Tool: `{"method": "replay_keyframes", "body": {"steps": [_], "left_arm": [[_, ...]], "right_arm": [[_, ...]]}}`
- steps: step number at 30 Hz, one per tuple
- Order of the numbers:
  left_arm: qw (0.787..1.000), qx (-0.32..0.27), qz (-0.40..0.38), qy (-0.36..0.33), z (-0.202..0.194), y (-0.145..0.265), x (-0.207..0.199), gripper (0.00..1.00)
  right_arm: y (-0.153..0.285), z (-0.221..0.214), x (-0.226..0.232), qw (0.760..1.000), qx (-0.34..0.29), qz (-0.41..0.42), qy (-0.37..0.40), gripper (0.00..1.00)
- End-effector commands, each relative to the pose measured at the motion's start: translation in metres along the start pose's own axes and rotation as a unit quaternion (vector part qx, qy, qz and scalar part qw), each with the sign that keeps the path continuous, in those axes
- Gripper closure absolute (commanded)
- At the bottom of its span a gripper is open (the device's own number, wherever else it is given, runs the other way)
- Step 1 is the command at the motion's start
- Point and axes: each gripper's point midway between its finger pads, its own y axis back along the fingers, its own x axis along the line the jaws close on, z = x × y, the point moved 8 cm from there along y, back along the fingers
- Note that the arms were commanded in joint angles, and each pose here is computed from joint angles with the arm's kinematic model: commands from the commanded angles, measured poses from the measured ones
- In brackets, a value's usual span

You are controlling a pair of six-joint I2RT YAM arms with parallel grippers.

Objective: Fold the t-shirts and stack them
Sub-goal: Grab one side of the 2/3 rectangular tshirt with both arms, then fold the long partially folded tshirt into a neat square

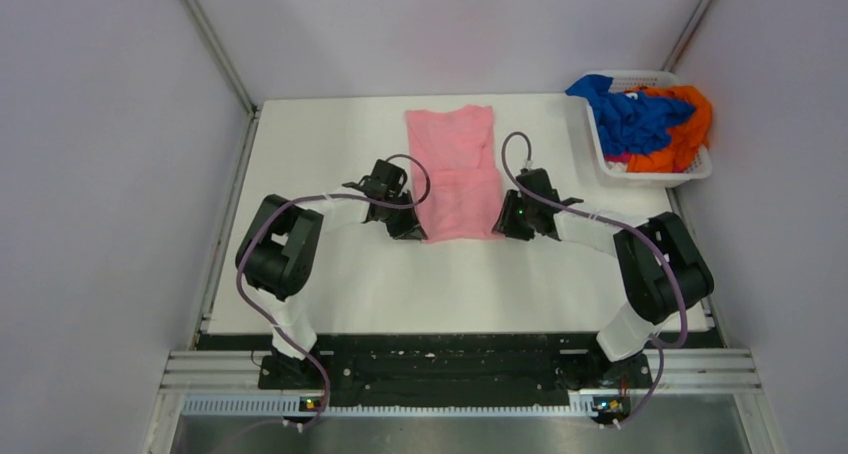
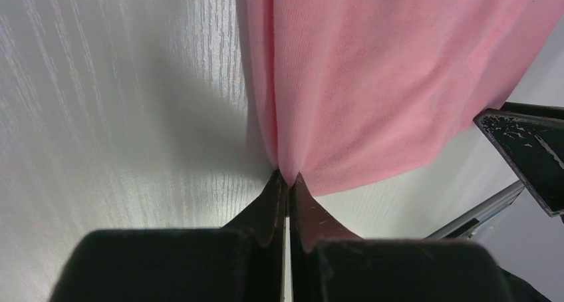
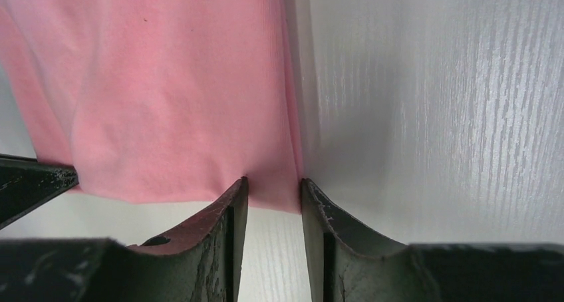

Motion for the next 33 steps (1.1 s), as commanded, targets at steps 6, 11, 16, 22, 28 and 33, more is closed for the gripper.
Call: {"method": "replay_keyframes", "body": {"steps": [6, 11, 16, 22, 28, 33], "left_arm": [[0.999, -0.004, 0.03, -0.014, -0.023, 0.014, 0.012, 1.0], [0.998, 0.014, 0.051, -0.032, -0.066, 0.032, 0.02, 1.0], [0.997, 0.015, 0.064, -0.034, -0.115, 0.061, 0.03, 1.0], [0.999, -0.008, 0.003, -0.052, -0.134, 0.11, 0.006, 1.0], [0.993, -0.073, -0.028, -0.09, -0.111, 0.141, -0.024, 1.0], [0.982, -0.162, -0.022, -0.099, -0.065, 0.142, -0.052, 1.0]], "right_arm": [[0.017, -0.028, -0.01, 0.999, 0.036, -0.003, 0.026, 1.0], [0.047, -0.061, -0.016, 0.995, 0.088, 0.046, 0.032, 1.0], [0.095, -0.089, -0.021, 0.988, 0.12, 0.087, 0.039, 1.0], [0.148, -0.093, -0.005, 0.979, 0.109, 0.169, 0.035, 1.0], [0.166, -0.056, 0.018, 0.981, 0.021, 0.184, 0.052, 1.0], [0.162, -0.006, 0.037, 0.979, -0.072, 0.185, 0.036, 1.0]]}}
